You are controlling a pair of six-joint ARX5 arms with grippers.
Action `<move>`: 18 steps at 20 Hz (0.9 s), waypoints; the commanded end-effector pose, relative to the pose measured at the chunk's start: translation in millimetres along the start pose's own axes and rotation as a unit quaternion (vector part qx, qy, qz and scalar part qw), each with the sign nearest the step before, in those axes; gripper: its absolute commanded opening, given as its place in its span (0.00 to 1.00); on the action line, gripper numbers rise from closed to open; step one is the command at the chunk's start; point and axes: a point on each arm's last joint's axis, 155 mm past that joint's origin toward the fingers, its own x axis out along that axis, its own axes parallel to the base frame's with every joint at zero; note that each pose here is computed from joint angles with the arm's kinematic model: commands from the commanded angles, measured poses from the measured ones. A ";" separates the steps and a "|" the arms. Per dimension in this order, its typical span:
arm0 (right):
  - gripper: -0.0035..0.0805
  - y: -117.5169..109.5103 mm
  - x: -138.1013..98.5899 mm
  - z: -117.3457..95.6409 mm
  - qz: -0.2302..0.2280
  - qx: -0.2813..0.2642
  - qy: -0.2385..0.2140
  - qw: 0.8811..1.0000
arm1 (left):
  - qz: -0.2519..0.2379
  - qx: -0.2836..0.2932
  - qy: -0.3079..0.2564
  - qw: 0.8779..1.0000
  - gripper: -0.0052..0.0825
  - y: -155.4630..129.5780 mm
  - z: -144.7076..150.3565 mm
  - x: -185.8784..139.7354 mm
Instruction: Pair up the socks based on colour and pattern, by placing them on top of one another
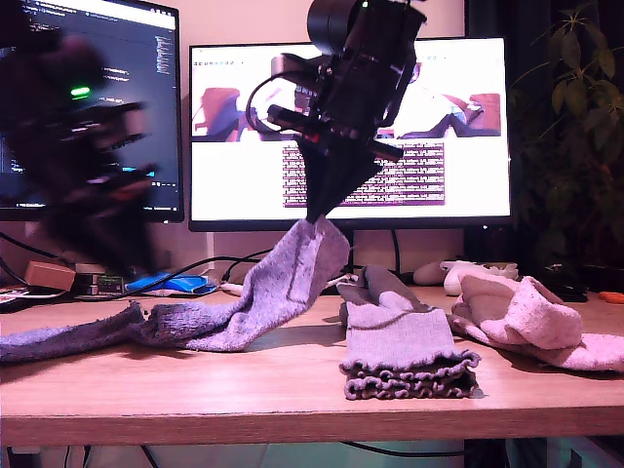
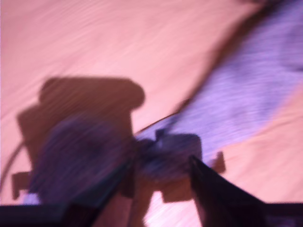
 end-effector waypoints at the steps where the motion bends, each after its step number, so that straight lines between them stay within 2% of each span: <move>1: 0.03 -3.8 9.1 -1.3 0.002 0.004 0.005 1.000 | 0.010 0.039 -0.017 0.999 0.45 -5.4 9.6 0.3; 4: 0.03 -4.3 9.0 -1.6 0.002 0.004 0.006 1.000 | 0.019 0.116 -0.019 0.993 0.49 -15.4 14.6 6.5; 8: 0.03 -5.3 8.8 -1.6 0.002 0.005 0.006 1.000 | 0.016 0.125 0.003 0.992 0.53 -14.8 3.2 19.0; 16: 0.03 -5.8 8.7 -1.4 0.003 0.006 0.005 1.000 | 0.002 0.121 0.052 0.991 0.53 -13.0 -25.0 44.9; 17: 0.03 -5.8 8.7 -1.5 0.003 0.006 0.005 1.000 | 0.003 0.122 0.056 0.991 0.52 -12.2 -27.0 46.5; 18: 0.03 -5.8 8.7 -1.6 0.003 0.006 0.005 1.000 | 0.006 0.122 0.056 0.991 0.46 -11.0 -27.0 46.6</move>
